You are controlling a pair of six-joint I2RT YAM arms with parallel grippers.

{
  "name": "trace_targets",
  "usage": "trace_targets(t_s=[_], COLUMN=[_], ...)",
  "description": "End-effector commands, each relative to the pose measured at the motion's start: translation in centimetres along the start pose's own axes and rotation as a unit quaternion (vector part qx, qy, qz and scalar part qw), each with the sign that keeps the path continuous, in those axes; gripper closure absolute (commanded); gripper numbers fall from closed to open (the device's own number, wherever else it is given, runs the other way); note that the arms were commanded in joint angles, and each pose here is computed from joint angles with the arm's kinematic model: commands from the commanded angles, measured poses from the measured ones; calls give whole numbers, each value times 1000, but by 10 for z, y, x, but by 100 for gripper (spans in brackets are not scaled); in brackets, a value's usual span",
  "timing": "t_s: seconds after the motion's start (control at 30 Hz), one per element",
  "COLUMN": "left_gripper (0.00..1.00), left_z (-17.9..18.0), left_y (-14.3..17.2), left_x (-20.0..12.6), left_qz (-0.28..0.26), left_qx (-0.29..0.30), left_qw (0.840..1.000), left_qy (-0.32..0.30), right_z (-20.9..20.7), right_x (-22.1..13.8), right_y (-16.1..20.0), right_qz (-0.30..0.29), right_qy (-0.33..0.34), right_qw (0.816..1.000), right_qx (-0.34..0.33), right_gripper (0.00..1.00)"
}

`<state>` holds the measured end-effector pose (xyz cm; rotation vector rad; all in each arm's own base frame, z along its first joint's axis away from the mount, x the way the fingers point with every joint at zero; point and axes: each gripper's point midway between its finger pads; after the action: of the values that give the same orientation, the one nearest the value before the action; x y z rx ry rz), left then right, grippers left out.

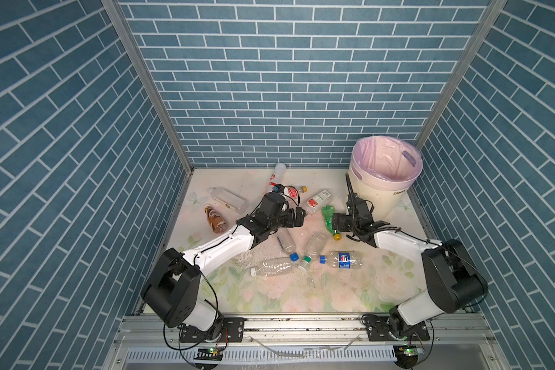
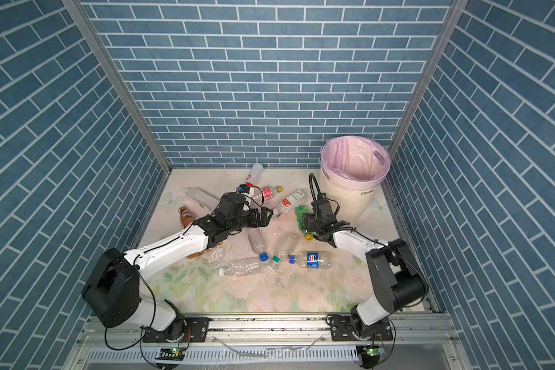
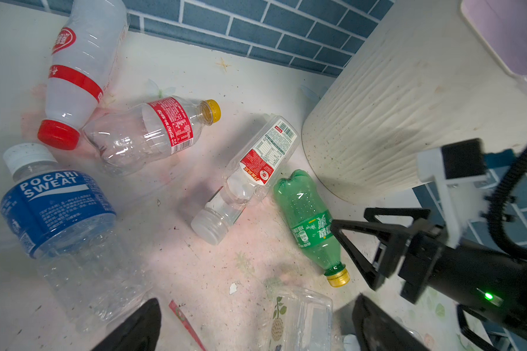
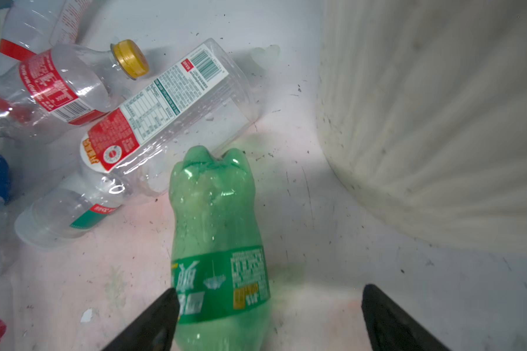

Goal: Throw the plastic bottles in the bin
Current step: Pick up the plastic bottle from the center of the table.

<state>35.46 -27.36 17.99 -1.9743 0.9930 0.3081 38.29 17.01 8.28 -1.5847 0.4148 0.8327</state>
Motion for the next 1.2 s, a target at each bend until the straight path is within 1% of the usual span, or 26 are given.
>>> trace_targets(t_s=[0.0, 0.1, 0.23, 0.47, 0.53, 0.6, 0.63, 0.67, 0.77, 0.83, 0.9, 0.97, 1.07, 1.17], left_gripper=[1, 1, 1, 1, 1, 1, 1, 1, 1, 1, 1, 1, 1, 1], left_z=[-1, -1, 4, 7, 8, 8, 7, 5, -5, -13, -23, -33, -50, -65], left_y=[1, 2, 3, 6, 7, 7, 6, 5, -2, -11, -22, -35, -57, -76], left_x=[-4, -3, -2, -2, -1, -1, -2, -2, -5, -9, -15, -23, -39, -55], left_qz=[3, 8, 8, 13, 14, 14, 13, 13, 13, 2, -14, -33, -70, -107], left_qx=[-7, -8, -9, -7, -7, -6, -5, -6, 1, 4, 6, 7, 9, 17], left_qw=[1000, 1000, 1000, 1000, 1000, 1000, 1000, 1000, 1000, 1000, 1000, 999, 996, 991], left_qy=[3, 2, -10, -15, -17, -16, -15, -13, 0, 7, 18, 30, 52, 75], right_z=[7, 13, 19, 17, 18, 18, 17, 17, 19, 21, 24, 26, 32, 34], right_x=[10, 21, 34, 50, 52, 51, 49, 46, 28, 12, -6, -28, -67, -113], right_y=[-10, -9, -6, 6, 10, 11, 9, 6, -12, -30, -47, -67, -102, -143], right_qz=[6, 23, 43, 83, 92, 97, 96, 93, 73, 55, 37, 14, -32, -86], right_qy=[1, -3, -8, 4, 3, 3, 5, 5, 0, -7, -10, -15, -27, -29], right_qw=[1000, 999, 998, 994, 993, 992, 992, 993, 995, 996, 997, 997, 996, 992], right_qx=[-26, -40, -53, -67, -72, -76, -76, -75, -71, -69, -72, -75, -80, -90], right_gripper=[9, 16, 20, 28, 34, 43, 46, 46, 53, 58, 60, 64, 65, 66])
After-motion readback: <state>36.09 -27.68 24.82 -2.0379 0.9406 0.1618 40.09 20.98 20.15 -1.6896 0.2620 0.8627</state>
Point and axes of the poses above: each gripper's point midway between its finger pads, its own x axis out along the fingers, its own z axis along the line the jaws close on, y = z × x, and after that the axes turned 12 degrees about -x, right-handed
